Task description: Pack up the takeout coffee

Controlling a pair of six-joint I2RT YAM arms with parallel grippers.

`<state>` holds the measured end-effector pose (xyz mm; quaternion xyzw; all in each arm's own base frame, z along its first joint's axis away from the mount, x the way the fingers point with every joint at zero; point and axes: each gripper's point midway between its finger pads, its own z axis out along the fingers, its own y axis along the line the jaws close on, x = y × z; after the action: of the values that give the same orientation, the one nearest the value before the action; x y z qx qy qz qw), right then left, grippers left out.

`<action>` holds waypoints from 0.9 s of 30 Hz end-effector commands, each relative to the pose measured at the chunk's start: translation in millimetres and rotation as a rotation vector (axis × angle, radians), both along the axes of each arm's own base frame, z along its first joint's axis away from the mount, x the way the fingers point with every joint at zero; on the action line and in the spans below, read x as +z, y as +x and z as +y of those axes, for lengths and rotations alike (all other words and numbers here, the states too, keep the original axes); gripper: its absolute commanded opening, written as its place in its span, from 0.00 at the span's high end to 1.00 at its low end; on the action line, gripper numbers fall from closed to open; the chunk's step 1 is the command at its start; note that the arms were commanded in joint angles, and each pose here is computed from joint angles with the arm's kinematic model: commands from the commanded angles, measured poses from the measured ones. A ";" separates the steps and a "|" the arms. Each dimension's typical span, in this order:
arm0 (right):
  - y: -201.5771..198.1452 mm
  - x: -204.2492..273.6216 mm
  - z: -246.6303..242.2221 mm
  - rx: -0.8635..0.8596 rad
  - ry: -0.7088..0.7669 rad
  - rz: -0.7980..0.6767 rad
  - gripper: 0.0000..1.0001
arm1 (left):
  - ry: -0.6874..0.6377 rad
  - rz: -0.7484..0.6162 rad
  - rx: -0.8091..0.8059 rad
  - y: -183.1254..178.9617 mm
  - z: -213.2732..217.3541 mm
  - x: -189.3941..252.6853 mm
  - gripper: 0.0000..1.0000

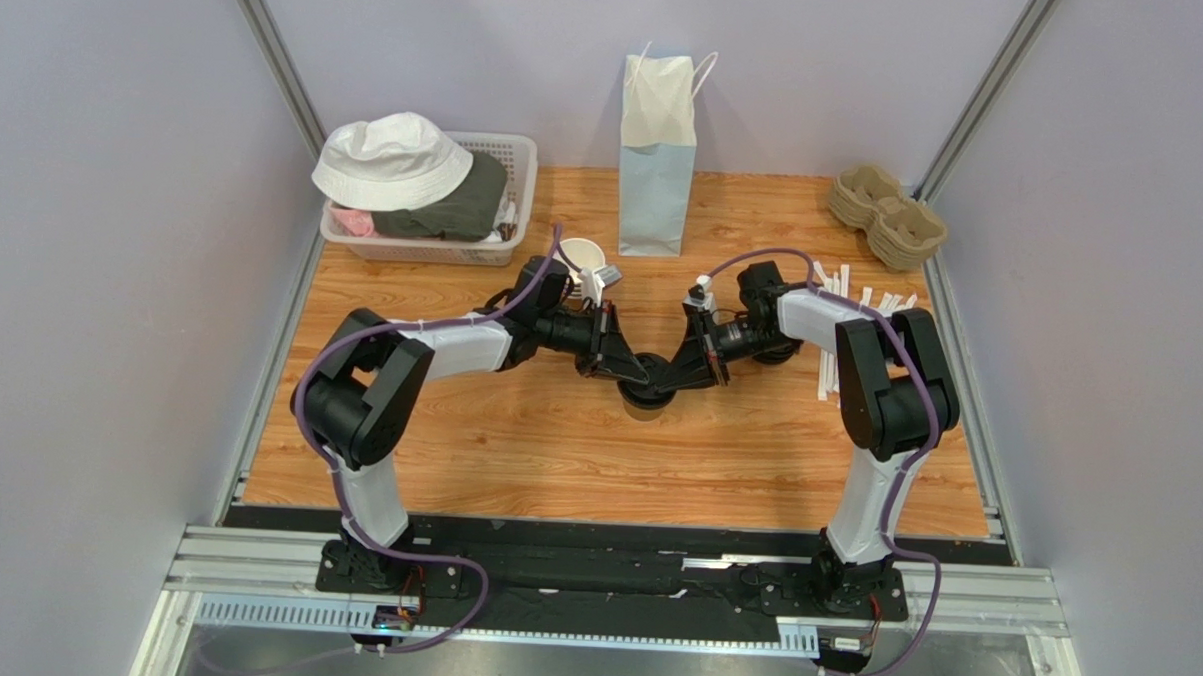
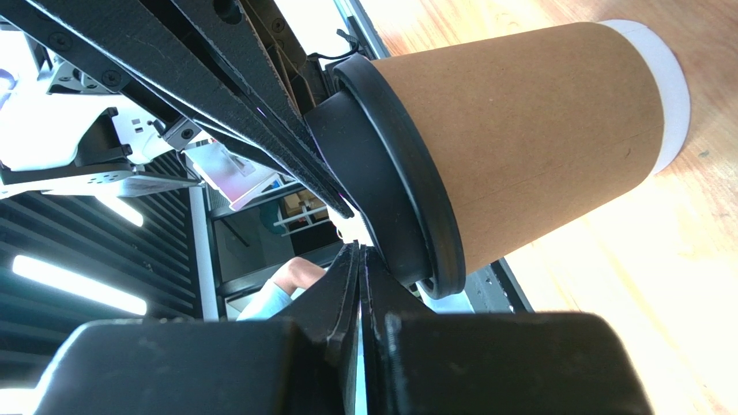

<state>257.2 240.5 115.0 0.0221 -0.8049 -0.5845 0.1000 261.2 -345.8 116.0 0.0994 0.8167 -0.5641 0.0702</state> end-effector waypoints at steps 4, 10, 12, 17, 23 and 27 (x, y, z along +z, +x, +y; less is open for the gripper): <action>9.4 -63.2 -16.4 -0.042 -0.250 -0.053 0.95 | 0.141 0.087 0.046 -7.0 23.3 -63.5 1.00; 14.4 -55.2 -14.3 -0.058 -0.268 -0.074 0.95 | 0.171 0.115 0.054 -11.7 28.2 -79.7 1.00; 14.5 -56.6 -14.2 -0.056 -0.281 -0.084 0.95 | 0.183 0.125 0.056 -12.7 30.1 -84.3 1.00; 12.3 -69.3 -17.2 -0.052 -0.322 -0.071 0.96 | 0.199 0.156 0.066 -12.9 33.6 -93.1 1.00; 10.8 -81.9 -19.1 -0.046 -0.343 -0.050 0.96 | 0.198 0.149 0.057 -12.8 33.3 -94.1 1.00; 9.6 -83.0 -18.8 -0.045 -0.339 -0.039 0.96 | 0.204 0.142 0.057 -12.2 33.8 -92.0 1.00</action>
<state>259.1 242.3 113.0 0.0122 -0.8157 -0.5698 0.0996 262.3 -342.3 111.0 0.1048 0.7994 -0.5887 0.0585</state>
